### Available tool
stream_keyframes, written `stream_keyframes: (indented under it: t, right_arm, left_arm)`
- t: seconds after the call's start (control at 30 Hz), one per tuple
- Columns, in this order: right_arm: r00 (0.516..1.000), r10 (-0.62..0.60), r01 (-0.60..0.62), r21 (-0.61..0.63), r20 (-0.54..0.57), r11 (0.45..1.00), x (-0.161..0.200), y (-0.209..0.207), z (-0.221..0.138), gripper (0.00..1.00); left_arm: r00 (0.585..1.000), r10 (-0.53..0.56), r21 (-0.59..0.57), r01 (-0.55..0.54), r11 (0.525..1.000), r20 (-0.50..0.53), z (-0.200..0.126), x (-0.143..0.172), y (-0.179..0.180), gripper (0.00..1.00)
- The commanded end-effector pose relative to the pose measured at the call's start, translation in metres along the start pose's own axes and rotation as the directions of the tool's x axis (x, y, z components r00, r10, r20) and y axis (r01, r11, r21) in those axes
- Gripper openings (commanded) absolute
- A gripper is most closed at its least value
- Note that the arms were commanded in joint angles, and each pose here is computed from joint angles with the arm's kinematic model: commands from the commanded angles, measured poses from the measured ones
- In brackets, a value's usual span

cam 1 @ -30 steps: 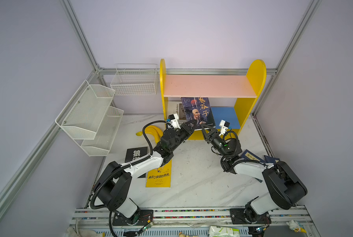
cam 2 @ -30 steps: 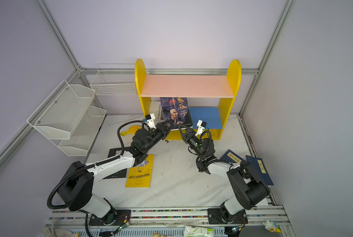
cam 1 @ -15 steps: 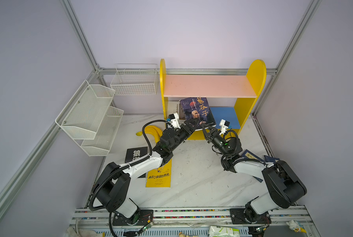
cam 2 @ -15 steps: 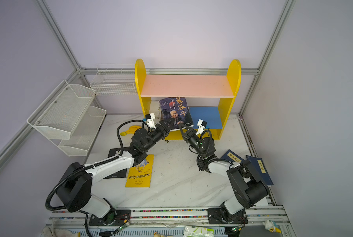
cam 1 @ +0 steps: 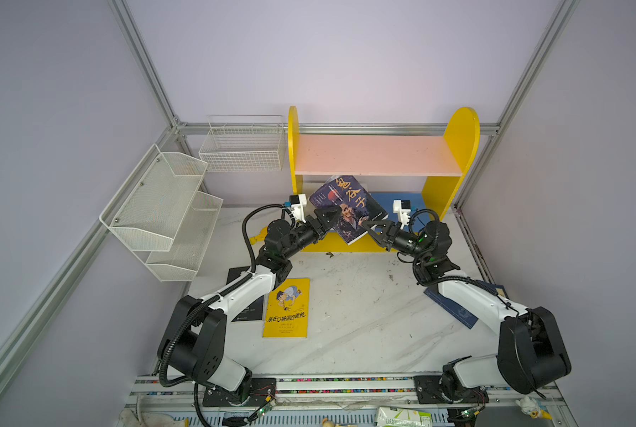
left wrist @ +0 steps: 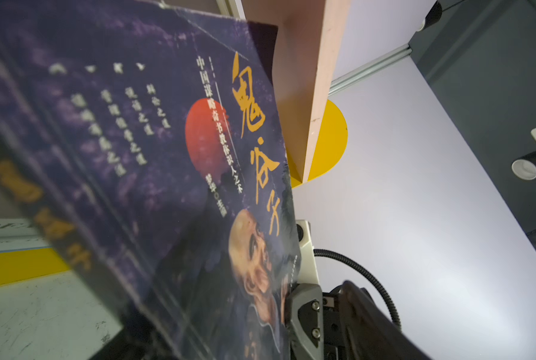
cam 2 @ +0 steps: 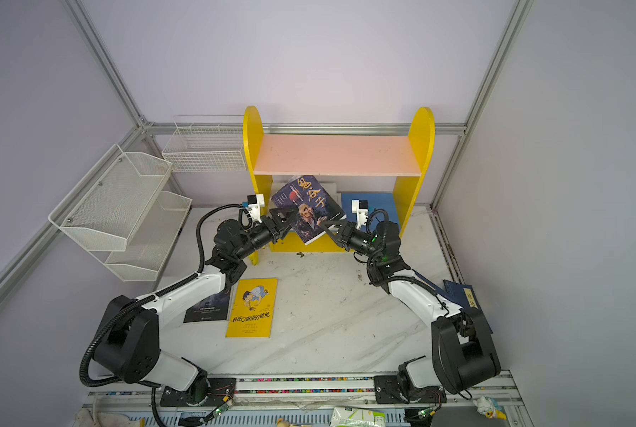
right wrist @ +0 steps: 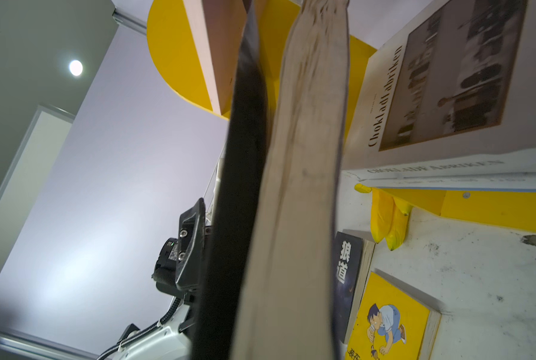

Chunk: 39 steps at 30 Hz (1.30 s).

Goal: Stacking books/files
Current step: Pass the book.

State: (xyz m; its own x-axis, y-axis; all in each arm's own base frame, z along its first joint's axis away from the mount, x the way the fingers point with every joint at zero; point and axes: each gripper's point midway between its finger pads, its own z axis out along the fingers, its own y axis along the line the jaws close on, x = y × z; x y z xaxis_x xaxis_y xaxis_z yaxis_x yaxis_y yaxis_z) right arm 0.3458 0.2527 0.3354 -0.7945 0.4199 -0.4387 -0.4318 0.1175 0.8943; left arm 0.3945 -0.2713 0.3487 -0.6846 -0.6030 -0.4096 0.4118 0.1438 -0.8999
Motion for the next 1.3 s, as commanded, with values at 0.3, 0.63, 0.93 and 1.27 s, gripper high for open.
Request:
stream_keyframes:
  t: [0.3, 0.63, 0.93, 1.27]
  right_arm:
    - [0.999, -0.009, 0.009, -0.002, -0.038, 1.000, -0.001, 0.001, -0.014, 0.21]
    - [0.981, 0.094, -0.082, -0.074, 0.169, 0.994, -0.024, -0.015, -0.020, 0.50]
    - [0.972, 0.113, -0.094, -0.095, 0.208, 0.991, -0.018, -0.024, 0.000, 0.60]
    - [0.961, 0.111, -0.053, -0.225, 0.255, 0.973, -0.023, -0.011, 0.008, 0.76]
  left_arm:
    - [1.000, 0.023, 0.159, -0.026, 0.987, 0.019, -0.002, -0.009, -0.033, 0.15]
    - [0.979, -0.085, 0.198, 0.047, 0.979, 0.186, -0.005, -0.030, -0.022, 0.01]
    - [0.934, -0.106, 0.168, 0.051, 0.984, 0.341, 0.001, -0.044, -0.021, 0.00]
    - [0.902, -0.103, 0.106, 0.064, 0.992, 0.419, -0.003, -0.048, -0.007, 0.00]
